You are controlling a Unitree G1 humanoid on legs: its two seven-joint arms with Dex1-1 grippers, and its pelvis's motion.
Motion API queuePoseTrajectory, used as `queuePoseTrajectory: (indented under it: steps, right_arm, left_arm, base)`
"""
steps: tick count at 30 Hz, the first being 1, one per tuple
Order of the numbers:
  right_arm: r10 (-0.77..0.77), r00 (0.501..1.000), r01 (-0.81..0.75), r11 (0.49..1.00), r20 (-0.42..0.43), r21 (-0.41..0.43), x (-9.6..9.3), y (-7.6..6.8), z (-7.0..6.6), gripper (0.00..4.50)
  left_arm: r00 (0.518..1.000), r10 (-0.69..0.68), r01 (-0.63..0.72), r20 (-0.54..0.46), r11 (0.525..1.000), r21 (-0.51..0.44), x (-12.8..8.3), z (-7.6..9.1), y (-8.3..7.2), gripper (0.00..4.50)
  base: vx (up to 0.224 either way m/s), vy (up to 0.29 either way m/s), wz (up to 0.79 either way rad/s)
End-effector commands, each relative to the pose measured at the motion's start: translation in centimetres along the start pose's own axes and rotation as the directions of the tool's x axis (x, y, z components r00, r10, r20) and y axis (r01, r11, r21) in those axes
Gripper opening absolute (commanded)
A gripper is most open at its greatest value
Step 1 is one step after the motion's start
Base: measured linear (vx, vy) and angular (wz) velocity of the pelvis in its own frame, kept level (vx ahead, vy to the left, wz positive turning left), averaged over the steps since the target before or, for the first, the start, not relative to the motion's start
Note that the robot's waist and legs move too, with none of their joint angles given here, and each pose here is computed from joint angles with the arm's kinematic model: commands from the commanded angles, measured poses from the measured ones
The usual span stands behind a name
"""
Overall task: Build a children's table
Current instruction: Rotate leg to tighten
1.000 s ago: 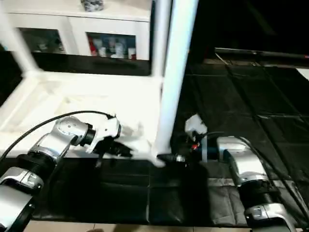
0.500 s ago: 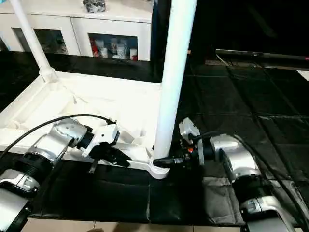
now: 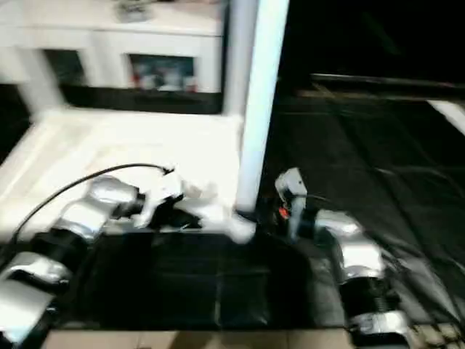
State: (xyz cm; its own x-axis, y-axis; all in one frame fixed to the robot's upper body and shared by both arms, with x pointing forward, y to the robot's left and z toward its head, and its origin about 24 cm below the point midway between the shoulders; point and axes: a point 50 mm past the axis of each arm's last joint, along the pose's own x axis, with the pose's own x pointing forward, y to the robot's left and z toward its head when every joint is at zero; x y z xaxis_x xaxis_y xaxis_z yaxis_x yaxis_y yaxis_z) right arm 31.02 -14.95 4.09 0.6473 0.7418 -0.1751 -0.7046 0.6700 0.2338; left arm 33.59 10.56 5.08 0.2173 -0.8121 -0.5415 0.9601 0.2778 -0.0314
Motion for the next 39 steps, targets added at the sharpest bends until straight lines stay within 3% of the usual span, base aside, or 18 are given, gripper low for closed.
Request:
queuePoseTrajectory:
  steps: [1,5,10,11,15,16,21,26,30,36,39]
  right_arm:
    - [-0.019,0.999,0.022,0.997,-0.043,0.072,3.6,2.7,-1.0,2.05]
    - [-0.151,0.987,0.156,0.983,-0.057,0.099,5.7,3.1,-0.8,2.04]
    - [-0.223,0.971,0.226,0.974,-0.085,0.033,6.9,3.4,-0.4,2.04]
    - [-0.211,0.975,0.213,0.977,-0.070,0.031,7.0,3.6,-0.1,2.67]
    - [-0.225,0.974,0.226,0.972,-0.028,0.062,7.0,3.8,0.7,2.69]
    - [-0.228,0.973,0.229,0.972,-0.026,0.056,6.9,3.8,0.8,3.07]
    - [-0.215,0.976,0.216,0.976,-0.017,0.030,6.2,3.6,0.8,3.52]
    - [-0.134,0.991,0.134,0.991,-0.001,-0.018,4.8,3.5,0.9,3.96]
    - [-0.049,0.999,0.048,0.997,-0.023,-0.064,2.1,2.3,1.0,4.40]
    - [0.112,0.993,-0.115,0.989,-0.037,-0.098,-1.0,0.8,2.4,4.49]
    - [0.243,0.961,-0.261,0.955,-0.129,-0.143,-2.3,0.7,2.6,4.49]
  left_arm:
    - [0.991,0.109,-0.106,0.080,0.993,-0.043,1.8,2.6,0.3,0.00]
    - [0.964,0.245,-0.234,0.104,0.966,-0.111,3.0,4.0,0.7,0.00]
    - [0.944,0.310,-0.296,0.113,0.947,-0.126,3.8,5.2,0.8,0.00]
    - [0.940,0.320,-0.307,0.117,0.945,-0.117,3.7,5.4,0.9,0.00]
    - [0.937,0.330,-0.322,0.111,0.943,-0.083,2.5,5.2,1.3,0.00]
    - [0.940,0.325,-0.318,0.108,0.945,-0.073,2.2,5.1,1.4,0.00]
    - [0.953,0.288,-0.285,0.096,0.958,-0.038,1.1,4.4,1.5,0.00]
    - [0.971,0.220,-0.220,0.097,0.975,-0.005,0.3,3.8,1.1,0.00]
    - [0.986,0.142,-0.147,0.086,0.988,0.055,-0.7,3.0,0.8,0.00]
    - [0.997,-0.043,0.036,0.056,0.991,0.129,-2.0,1.8,-0.3,0.00]
    - [0.991,-0.130,0.125,0.016,0.978,0.165,-2.8,1.2,-0.7,0.00]
  base:
    - [0.000,0.000,0.00]
    - [0.000,0.000,0.00]
    - [0.000,0.000,0.00]
    - [0.000,0.000,0.00]
    - [0.000,0.000,0.00]
    - [0.000,0.000,0.00]
    - [0.000,0.000,0.00]
    - [0.000,0.000,0.00]
    - [0.000,0.000,0.00]
    - [0.000,0.000,0.00]
    - [0.000,0.000,0.00]
